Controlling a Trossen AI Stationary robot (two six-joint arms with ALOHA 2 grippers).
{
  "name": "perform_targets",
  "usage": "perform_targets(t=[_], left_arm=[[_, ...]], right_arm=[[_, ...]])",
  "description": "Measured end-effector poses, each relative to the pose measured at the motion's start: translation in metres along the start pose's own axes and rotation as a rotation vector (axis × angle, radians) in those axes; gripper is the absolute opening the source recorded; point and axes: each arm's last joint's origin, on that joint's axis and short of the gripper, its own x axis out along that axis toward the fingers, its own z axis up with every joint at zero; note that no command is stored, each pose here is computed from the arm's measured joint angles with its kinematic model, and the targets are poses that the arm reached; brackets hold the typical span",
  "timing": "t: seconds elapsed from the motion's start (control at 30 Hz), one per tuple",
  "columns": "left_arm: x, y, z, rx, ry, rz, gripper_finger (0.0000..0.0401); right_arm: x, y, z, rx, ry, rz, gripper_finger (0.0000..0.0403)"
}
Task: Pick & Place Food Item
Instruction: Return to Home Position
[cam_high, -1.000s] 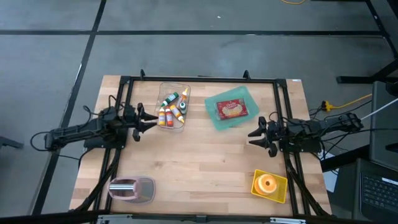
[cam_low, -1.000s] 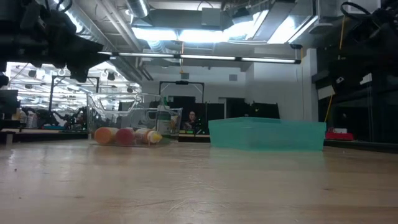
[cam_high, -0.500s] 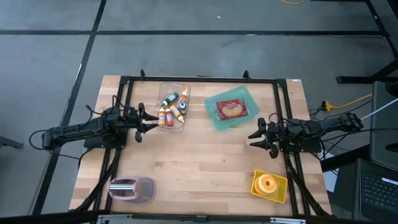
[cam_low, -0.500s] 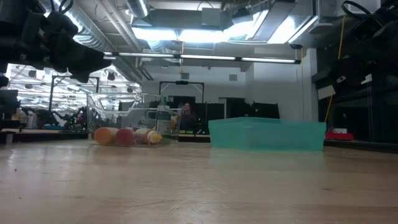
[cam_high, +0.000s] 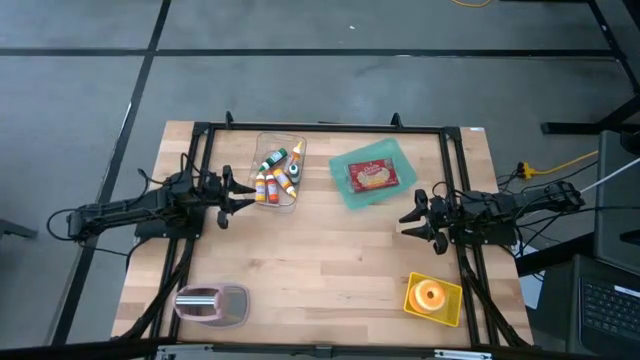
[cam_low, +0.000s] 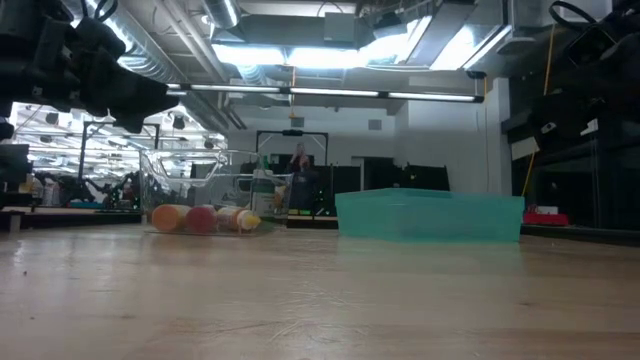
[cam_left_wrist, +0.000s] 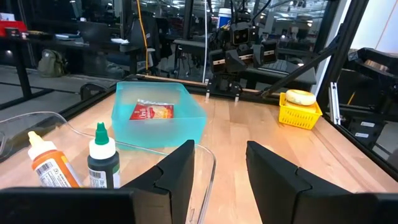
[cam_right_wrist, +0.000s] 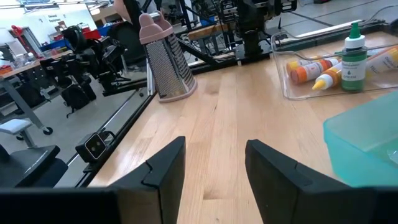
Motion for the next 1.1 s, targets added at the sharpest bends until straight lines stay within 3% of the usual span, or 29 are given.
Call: perform_targets(t=[1.1], left_arm=[[0.0, 0.0, -0.0002, 0.0, 0.001, 0.0, 0.0143]], right_arm=[[0.0, 0.0, 0.0001, 0.0, 0.0, 0.0, 0.0166]])
